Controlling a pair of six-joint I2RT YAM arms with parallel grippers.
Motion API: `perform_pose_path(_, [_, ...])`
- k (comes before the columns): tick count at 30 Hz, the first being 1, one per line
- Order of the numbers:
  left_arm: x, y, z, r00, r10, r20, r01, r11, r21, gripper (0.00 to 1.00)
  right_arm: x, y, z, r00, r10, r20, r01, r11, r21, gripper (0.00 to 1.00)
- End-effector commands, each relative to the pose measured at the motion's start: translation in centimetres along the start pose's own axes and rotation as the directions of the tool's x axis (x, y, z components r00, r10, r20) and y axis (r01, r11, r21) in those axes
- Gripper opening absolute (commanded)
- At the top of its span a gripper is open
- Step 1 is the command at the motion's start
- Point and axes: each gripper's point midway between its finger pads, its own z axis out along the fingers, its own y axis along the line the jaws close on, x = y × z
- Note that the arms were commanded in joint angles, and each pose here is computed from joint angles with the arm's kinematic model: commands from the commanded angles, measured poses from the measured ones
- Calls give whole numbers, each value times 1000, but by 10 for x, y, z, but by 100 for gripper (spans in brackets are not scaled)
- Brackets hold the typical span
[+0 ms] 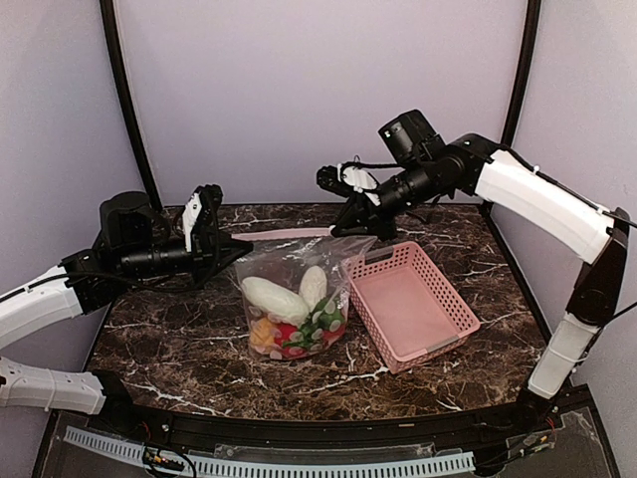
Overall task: Place the food in the zip-top bag and seal the zipper
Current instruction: Zip the zipper on the zipper food storage bag.
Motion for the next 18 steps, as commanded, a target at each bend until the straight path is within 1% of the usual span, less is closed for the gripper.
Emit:
perform_pose_path(1, [2,7,-3,1000,-8,1,8,1000,-29,1,35,-18,-25,995,60,-84,-52,995,89,0])
perform_pose_path(12, [7,8,-1,1000,-10,-4,10,999,-33,1,69,-29,-46,986,125,-110,-108,983,148,0])
perform_pose_path(18, [10,9,0,1000,-13,-4,13,999,-33,1,75,-36,-53,984,142,-108,-121,977,175,0])
